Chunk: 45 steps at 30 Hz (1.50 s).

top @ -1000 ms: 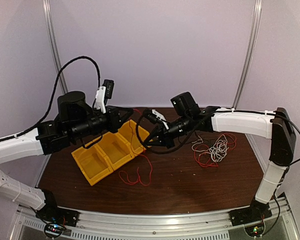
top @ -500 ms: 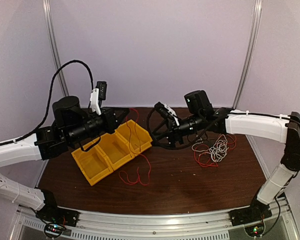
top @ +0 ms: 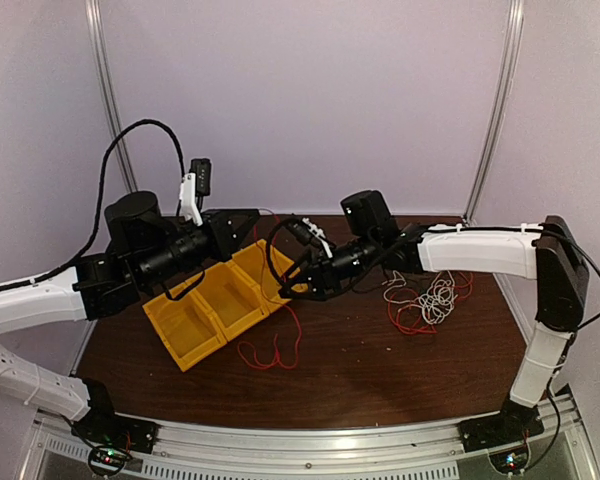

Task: Untangle the cables
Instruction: Pass from the left arm to the right

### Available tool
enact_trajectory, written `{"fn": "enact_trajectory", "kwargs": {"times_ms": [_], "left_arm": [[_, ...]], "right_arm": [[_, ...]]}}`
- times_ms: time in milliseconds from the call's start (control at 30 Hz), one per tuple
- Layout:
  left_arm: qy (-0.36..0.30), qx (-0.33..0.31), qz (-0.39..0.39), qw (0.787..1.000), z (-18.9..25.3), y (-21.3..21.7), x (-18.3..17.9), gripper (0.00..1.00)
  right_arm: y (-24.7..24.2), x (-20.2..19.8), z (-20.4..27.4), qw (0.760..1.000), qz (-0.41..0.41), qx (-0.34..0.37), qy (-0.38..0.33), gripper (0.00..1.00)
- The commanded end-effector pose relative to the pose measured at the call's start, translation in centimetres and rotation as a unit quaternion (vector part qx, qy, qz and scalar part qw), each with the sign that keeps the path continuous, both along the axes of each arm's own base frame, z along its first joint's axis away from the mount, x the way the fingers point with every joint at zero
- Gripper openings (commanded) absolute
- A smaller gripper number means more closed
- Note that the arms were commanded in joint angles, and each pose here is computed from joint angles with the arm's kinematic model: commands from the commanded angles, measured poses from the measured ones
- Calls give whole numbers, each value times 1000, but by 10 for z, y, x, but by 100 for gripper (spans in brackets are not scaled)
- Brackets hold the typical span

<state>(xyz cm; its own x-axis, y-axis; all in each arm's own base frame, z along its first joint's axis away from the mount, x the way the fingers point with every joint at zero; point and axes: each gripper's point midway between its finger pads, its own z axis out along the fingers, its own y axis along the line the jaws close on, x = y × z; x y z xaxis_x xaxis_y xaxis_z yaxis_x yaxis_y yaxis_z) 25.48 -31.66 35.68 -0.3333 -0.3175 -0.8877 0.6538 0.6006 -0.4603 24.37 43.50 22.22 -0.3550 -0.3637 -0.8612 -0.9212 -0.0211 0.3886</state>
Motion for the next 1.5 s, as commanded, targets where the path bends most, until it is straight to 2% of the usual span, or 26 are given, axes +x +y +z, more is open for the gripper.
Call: {"fn": "enact_trajectory", "kwargs": {"times_ms": [0, 67, 233, 267, 300, 333, 400, 433, 500, 667, 767, 867, 1000, 1100, 1233, 1467], "left_arm": [[-19, -33, 9, 999, 21, 3, 3, 0], [-20, -34, 11, 999, 21, 5, 3, 0], [-17, -28, 22, 999, 17, 8, 5, 0], [-17, -23, 22, 999, 15, 8, 5, 0], [-15, -14, 24, 1000, 11, 6, 7, 0], [-13, -4, 25, 1000, 7, 5, 8, 6], [-7, 29, 21, 999, -2, 0, 11, 37], [-6, 48, 16, 999, -6, -3, 11, 45], [1, 91, 4, 996, -20, -6, 9, 51], [47, 188, 33, 980, -79, 20, 6, 53], [94, 232, 40, 967, -124, 37, -2, 54], [155, 256, 20, 954, -170, 40, -15, 51], [233, 243, -3, 942, -219, 39, -33, 44], [270, 218, 5, 938, -236, 42, -40, 46], [302, 203, 17, 931, -251, 45, -43, 51], [333, 194, 4, 923, -278, 26, -44, 45]], "right_arm": [[11, -3, 21, 999, 25, 44, 20, 61], [12, -4, 22, 998, 29, 48, 23, 50], [6, -2, 21, 999, 23, 41, 21, 3], [2, -1, 21, 999, 20, 38, 15, 0], [-3, 2, 20, 999, 14, 29, 9, 0], [-11, 4, 19, 1000, 8, 16, -1, 0], [-34, 15, 17, 999, -7, -11, -35, 0], [-48, 18, 16, 998, -14, -28, -54, 0], [-77, 23, 8, 992, -32, -73, -97, 0], [-150, 29, -28, 974, -85, -168, -130, 0], [-191, 35, -48, 966, -130, -190, -117, 0], [-214, 37, -61, 957, -165, -206, -118, 0], [-221, 31, -69, 953, -181, -208, -127, 0], [-223, 30, -69, 952, -186, -206, -129, 0], [-222, 29, -69, 952, -183, -207, -128, 0], [-222, 29, -67, 952, -182, -206, -132, 0]]}}
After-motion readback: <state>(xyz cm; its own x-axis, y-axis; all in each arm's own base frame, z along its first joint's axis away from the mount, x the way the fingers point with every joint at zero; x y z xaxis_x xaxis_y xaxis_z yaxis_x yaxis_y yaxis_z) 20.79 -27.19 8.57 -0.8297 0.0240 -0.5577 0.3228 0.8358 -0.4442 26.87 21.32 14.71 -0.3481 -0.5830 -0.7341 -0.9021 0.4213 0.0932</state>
